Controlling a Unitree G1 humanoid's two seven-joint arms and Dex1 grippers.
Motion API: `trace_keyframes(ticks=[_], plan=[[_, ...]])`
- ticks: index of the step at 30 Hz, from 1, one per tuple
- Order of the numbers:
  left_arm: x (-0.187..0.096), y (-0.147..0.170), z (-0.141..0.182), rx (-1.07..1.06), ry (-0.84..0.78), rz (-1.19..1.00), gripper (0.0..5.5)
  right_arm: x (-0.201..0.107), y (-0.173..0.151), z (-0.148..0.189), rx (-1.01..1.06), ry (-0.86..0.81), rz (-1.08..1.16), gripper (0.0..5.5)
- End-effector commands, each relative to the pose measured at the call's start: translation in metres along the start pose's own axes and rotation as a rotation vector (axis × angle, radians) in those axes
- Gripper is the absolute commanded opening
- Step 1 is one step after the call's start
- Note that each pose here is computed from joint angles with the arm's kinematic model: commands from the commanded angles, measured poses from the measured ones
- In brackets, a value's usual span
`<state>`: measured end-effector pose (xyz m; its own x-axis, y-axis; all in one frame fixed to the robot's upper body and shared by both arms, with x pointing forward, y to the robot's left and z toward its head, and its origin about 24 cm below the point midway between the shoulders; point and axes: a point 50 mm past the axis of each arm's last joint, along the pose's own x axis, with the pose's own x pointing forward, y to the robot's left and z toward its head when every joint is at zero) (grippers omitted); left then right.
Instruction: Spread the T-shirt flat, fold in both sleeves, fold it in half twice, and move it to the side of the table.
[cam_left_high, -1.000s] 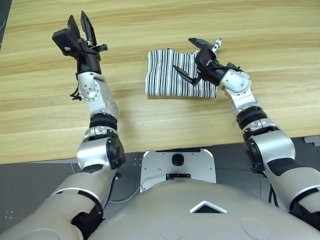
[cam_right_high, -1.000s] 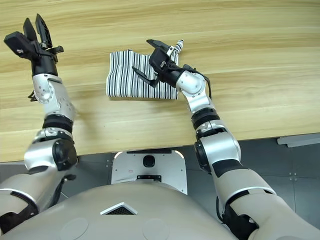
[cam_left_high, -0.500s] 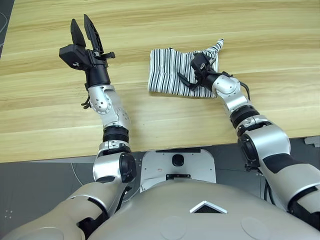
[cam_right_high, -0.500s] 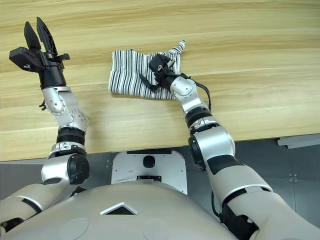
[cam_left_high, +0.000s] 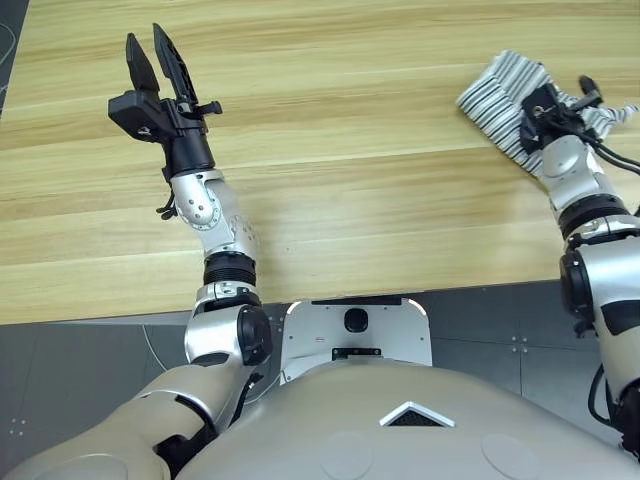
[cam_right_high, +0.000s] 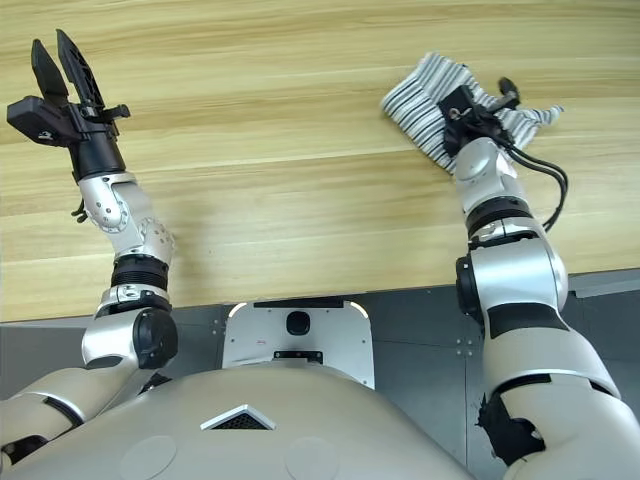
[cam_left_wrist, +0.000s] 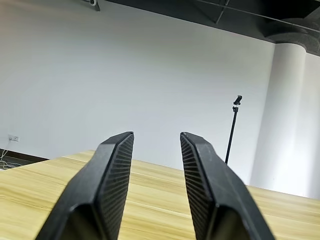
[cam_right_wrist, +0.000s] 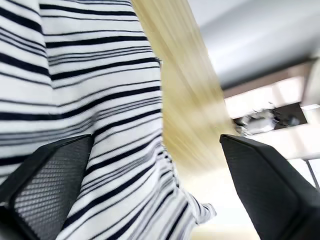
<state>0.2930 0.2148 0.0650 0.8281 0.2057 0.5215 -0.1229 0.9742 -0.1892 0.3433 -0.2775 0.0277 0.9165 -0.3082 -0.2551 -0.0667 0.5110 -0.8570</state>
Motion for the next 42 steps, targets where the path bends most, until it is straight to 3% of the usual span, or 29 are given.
trace_keyframes(ticks=[1, 3, 5, 9, 13, 15, 18, 25, 36, 42], plan=[[-0.004, 0.007, 0.000, 0.024, 0.004, 0.018, 1.74, 0.000, -0.023, -0.020, -0.032, 0.084, -0.134, 4.66], [-0.005, 0.008, 0.000, 0.026, 0.008, 0.019, 1.74, 0.000, -0.038, -0.021, 0.028, 0.077, -0.232, 4.66], [-0.006, 0.011, -0.001, 0.029, 0.012, 0.026, 1.74, 0.001, -0.057, -0.008, 0.268, -0.007, -0.381, 4.66], [-0.010, 0.017, -0.003, 0.031, 0.022, 0.057, 1.74, -0.006, -0.081, 0.029, 0.545, -0.271, -0.635, 4.66], [-0.010, 0.017, -0.001, 0.020, -0.004, 0.062, 1.74, -0.027, -0.076, 0.067, 0.713, -0.634, -0.687, 4.66], [-0.008, 0.016, 0.003, 0.002, -0.041, 0.078, 1.74, -0.042, -0.069, 0.081, 0.894, -0.810, -0.643, 4.66], [-0.006, 0.015, 0.004, -0.002, -0.058, 0.068, 1.74, -0.059, -0.046, 0.089, 0.994, -0.965, -0.530, 4.66], [-0.002, 0.000, -0.009, 0.064, 0.023, -0.066, 1.74, -0.069, 0.007, 0.057, 0.926, -0.866, -0.289, 4.66], [0.002, -0.011, -0.018, 0.033, 0.045, -0.082, 1.74, -0.057, 0.029, 0.054, 0.905, -0.698, -0.198, 4.66], [0.002, -0.008, -0.024, 0.052, 0.103, -0.088, 1.74, -0.056, 0.041, 0.063, 0.880, -0.690, -0.105, 4.66]])
